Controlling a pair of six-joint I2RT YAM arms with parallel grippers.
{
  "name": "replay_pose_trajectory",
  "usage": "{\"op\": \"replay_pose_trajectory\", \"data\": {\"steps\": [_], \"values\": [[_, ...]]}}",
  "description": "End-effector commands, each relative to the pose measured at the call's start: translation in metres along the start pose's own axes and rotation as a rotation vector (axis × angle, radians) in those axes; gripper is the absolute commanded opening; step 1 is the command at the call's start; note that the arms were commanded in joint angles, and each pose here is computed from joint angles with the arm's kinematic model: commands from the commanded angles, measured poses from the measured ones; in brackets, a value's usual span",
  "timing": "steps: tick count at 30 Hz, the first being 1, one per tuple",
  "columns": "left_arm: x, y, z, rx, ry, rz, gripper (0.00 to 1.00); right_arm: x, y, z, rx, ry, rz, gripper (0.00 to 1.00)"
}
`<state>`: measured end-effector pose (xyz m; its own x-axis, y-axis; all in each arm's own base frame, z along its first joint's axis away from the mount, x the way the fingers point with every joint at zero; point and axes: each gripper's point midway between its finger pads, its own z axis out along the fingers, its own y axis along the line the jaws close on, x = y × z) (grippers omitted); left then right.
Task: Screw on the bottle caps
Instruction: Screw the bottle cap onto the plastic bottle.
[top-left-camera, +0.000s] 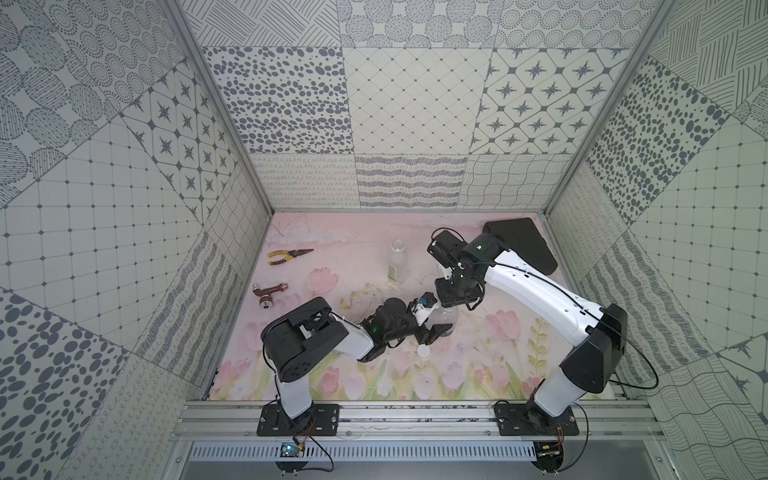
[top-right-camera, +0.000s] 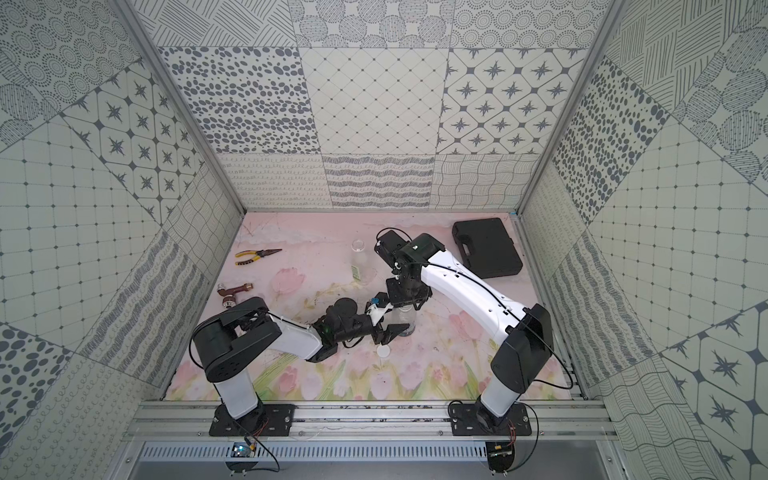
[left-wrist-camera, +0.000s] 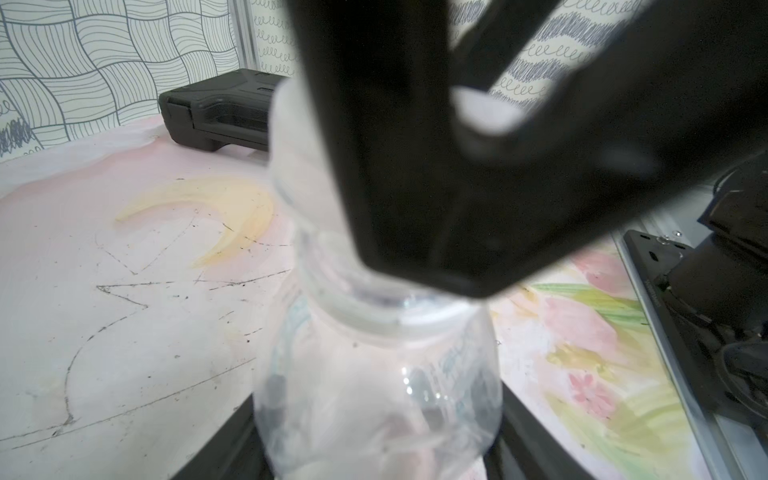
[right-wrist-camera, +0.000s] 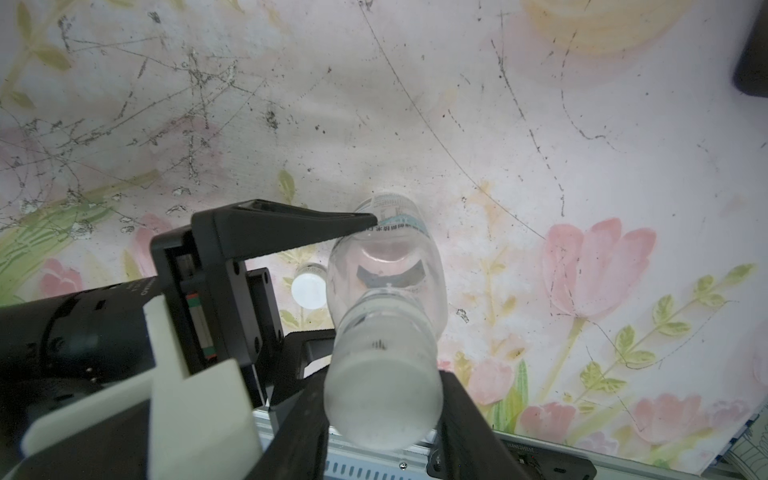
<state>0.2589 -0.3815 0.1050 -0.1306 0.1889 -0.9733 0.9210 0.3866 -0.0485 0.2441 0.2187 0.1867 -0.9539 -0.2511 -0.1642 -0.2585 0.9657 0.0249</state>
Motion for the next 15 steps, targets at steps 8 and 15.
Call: {"op": "replay_pose_trajectory", "data": {"steps": [8,15], "values": [[-0.01,-0.01,0.003,0.033,-0.023,0.055,0.61,0.005,-0.01,0.015,0.046,0.036,-0.006,0.36],[-0.01,-0.008,0.002,0.013,-0.026,0.065,0.6,0.018,-0.01,0.025,0.032,0.076,0.004,0.36]]}}
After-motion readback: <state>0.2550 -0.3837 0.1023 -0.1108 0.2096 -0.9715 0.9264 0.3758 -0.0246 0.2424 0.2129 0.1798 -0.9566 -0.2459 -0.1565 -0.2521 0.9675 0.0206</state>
